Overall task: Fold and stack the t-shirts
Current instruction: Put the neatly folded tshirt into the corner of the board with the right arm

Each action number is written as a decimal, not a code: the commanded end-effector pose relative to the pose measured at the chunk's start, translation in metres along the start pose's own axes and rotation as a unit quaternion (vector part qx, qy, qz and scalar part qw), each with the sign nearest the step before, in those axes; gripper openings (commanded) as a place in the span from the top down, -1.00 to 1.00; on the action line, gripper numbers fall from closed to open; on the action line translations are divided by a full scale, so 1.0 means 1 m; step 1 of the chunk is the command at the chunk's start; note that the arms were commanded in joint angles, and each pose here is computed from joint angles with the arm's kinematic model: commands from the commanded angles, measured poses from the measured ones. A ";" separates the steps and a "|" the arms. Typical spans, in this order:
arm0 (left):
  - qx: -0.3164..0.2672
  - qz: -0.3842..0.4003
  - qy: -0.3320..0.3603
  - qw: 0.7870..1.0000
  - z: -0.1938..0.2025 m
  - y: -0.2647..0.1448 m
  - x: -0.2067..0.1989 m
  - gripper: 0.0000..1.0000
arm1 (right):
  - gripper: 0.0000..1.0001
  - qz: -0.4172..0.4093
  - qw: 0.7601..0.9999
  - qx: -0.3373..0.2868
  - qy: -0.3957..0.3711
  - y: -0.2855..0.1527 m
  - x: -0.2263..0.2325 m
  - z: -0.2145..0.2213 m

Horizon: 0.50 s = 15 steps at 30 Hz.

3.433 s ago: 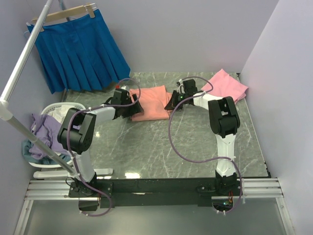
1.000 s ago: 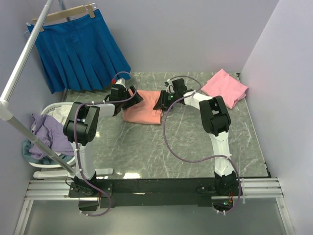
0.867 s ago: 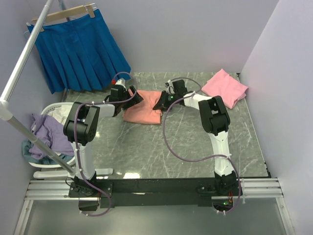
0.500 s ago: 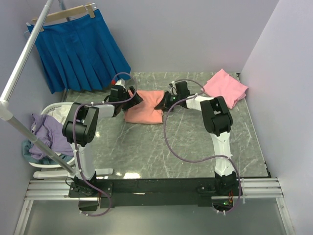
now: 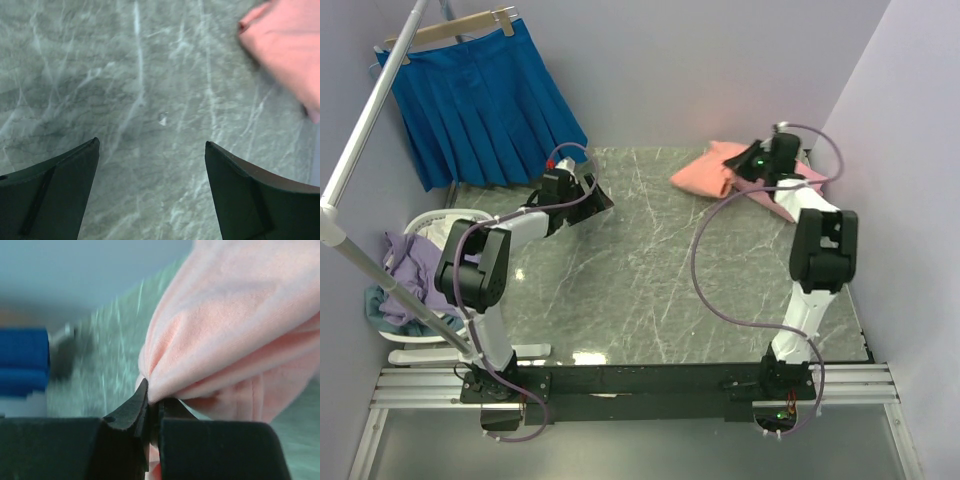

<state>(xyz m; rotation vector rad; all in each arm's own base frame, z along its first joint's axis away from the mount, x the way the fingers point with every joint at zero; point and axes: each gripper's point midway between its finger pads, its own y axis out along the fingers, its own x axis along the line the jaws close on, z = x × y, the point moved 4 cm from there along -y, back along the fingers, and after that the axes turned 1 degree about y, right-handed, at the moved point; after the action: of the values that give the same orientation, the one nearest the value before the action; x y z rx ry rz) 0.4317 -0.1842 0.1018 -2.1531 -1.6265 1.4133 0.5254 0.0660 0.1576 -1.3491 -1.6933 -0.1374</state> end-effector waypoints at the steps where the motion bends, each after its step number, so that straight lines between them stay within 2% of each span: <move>1: -0.031 0.039 0.022 0.998 -0.023 -0.022 -0.030 -0.83 | 1.00 -0.011 0.987 -0.160 -0.024 -0.044 0.010 -0.074; 6: -0.037 0.040 0.026 0.998 -0.029 -0.026 -0.034 -0.84 | 1.00 0.083 0.968 -0.236 0.002 -0.060 -0.051 -0.105; 10: -0.036 0.038 0.025 0.998 -0.027 -0.027 -0.033 -0.84 | 1.00 0.164 0.950 -0.265 0.022 -0.070 -0.102 -0.112; 15: -0.029 0.038 0.022 0.999 -0.024 -0.024 -0.031 -0.84 | 1.00 0.195 0.939 -0.283 0.017 -0.085 -0.120 -0.120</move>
<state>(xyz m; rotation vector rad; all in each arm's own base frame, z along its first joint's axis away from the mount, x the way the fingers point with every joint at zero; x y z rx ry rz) 0.4283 -0.1839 0.1247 -2.1989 -1.6276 1.3915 0.5157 -0.0894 0.1535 -1.8942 -1.3905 -0.3634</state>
